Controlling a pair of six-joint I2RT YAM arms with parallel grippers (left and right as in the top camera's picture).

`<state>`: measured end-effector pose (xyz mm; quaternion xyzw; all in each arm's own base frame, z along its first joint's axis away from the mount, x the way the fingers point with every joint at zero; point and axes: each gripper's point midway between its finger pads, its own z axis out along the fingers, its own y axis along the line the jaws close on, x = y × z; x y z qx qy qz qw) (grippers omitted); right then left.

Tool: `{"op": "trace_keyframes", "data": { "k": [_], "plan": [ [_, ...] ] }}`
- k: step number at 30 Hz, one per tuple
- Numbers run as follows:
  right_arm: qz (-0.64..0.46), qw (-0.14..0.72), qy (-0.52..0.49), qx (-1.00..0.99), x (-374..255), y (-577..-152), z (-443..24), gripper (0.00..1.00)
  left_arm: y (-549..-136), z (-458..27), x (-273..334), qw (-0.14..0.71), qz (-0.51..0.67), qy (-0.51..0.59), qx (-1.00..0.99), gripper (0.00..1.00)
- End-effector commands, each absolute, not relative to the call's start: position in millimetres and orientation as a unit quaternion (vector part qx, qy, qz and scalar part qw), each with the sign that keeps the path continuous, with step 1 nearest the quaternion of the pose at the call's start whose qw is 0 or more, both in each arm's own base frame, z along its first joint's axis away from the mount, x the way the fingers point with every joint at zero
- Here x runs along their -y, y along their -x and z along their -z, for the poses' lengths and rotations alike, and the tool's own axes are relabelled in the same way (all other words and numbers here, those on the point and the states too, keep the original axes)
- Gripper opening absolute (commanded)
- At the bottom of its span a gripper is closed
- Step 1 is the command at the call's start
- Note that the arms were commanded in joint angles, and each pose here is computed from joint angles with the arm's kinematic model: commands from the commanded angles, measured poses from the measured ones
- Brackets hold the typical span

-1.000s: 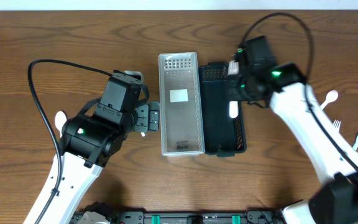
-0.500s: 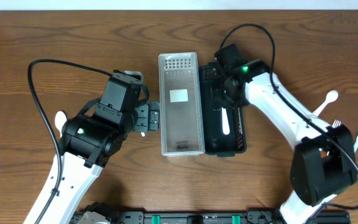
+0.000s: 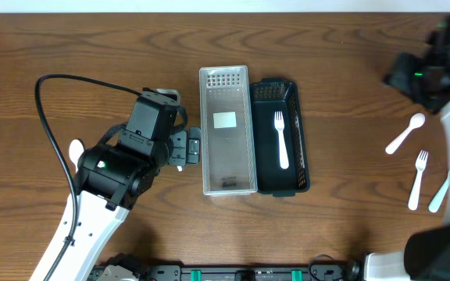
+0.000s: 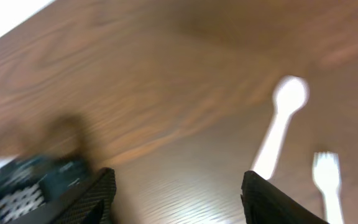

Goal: Pack container
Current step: 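Carry the fork over the black basket and release it inside, then move the right gripper to a white spoon and grasp it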

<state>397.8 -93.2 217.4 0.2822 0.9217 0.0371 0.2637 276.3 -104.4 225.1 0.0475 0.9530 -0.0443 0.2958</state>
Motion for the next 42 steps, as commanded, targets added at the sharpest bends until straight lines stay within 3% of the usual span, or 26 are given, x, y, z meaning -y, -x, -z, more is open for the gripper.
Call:
{"op": "trace_keyframes", "data": {
  "k": [1,10,16,42],
  "plan": [
    [-0.026,0.218,-0.348,-0.911,139.7,-391.6,-176.6,0.70,-276.3,-222.6,100.8,0.292,0.037,-0.042,-0.955,0.98],
    [-0.029,0.138,-0.407,-0.902,198.5,-390.8,-82.6,0.74,-276.3,-222.6,100.8,0.292,0.037,-0.042,-0.955,0.98],
    [-0.028,0.122,-0.416,-0.901,210.6,-396.9,-44.7,0.78,-276.3,-222.6,100.7,0.292,0.037,-0.042,-0.955,0.98],
    [0.018,0.128,-0.402,-0.907,232.3,-405.6,-14.0,0.80,-275.2,-221.8,100.2,0.290,0.036,-0.042,-0.956,0.98]
  ]
}}
